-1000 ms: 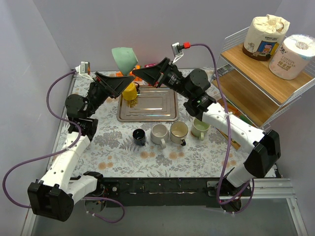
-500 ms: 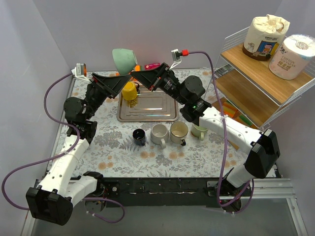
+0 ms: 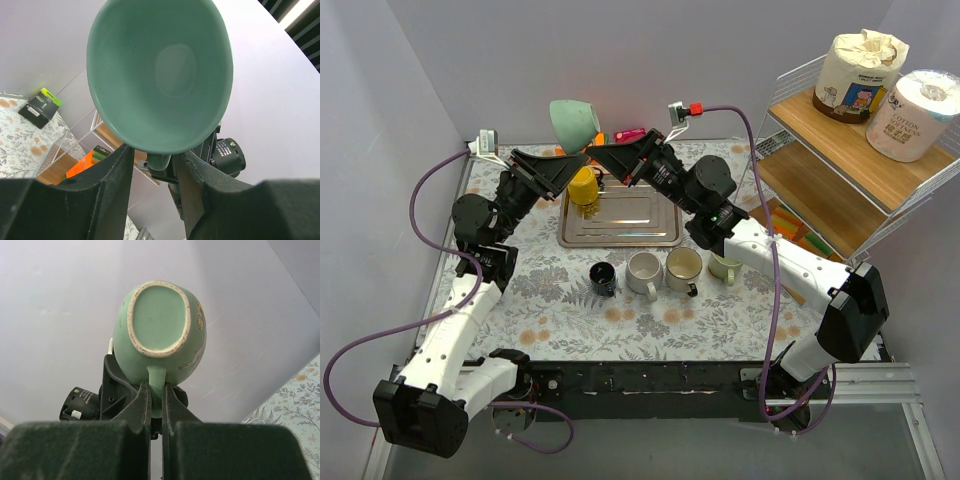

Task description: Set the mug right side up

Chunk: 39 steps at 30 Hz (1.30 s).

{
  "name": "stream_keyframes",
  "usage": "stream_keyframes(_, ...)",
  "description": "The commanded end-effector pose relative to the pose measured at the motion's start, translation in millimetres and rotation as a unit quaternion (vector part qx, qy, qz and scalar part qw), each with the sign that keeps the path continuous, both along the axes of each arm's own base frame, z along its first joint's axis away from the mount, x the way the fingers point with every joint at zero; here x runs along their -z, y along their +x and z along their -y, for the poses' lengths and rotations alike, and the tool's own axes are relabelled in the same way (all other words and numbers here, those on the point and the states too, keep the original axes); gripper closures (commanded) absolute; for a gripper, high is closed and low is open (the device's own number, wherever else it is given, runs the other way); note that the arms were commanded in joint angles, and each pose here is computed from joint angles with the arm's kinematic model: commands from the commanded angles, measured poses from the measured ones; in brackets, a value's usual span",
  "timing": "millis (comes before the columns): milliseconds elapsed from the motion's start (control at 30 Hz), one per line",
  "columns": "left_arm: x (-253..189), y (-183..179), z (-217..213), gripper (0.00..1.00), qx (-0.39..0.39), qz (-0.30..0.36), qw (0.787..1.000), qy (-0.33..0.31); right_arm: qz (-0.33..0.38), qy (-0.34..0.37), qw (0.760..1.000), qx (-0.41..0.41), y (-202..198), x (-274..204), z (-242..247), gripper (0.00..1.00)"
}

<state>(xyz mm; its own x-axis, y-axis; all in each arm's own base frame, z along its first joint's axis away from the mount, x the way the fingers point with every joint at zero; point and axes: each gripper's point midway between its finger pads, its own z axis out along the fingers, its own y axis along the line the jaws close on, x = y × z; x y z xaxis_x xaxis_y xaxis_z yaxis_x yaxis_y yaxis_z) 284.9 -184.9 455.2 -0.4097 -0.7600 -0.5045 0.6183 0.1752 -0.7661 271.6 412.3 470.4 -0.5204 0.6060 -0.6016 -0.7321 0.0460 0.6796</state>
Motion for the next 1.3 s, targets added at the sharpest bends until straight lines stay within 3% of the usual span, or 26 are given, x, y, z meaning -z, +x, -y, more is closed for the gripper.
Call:
stream_keyframes(0, -5.3, -6.9, 2.4, 0.62, 0.008, 0.021, 1.000, 0.007, 0.037, 0.055, 0.998, 0.008, -9.7, -37.1, 15.0, 0.99)
stream_keyframes(200, -4.3, -7.3, 6.1, 0.73, 0.021, 0.021, 0.999, 0.013, 0.032, 0.057, 0.998, -0.002, -12.9, -34.3, 15.0, 0.99)
stream_keyframes(433, -2.3, -7.0, 3.8, 1.00, 0.012, 0.016, 1.000, 0.014, 0.030, 0.050, 0.998, -0.009, -15.3, -28.8, 13.2, 0.99)
stream_keyframes(633, -1.0, 10.3, 3.6, 1.00, -0.009, -0.026, 0.999, 0.042, 0.036, 0.019, 0.999, -0.015, -17.1, -18.6, 8.1, 0.99)
stream_keyframes(900, 13.7, 23.0, 2.0, 1.00, -0.022, -0.078, 0.995, 0.049, 0.016, -0.018, 1.000, -0.006, -12.8, 2.4, 8.2, 0.57)
stream_keyframes(1267, 28.5, 37.3, -0.9, 1.00, -0.044, -0.120, 0.989, 0.072, -0.023, -0.056, 0.998, 0.012, -1.6, 30.6, 15.3, 0.47)
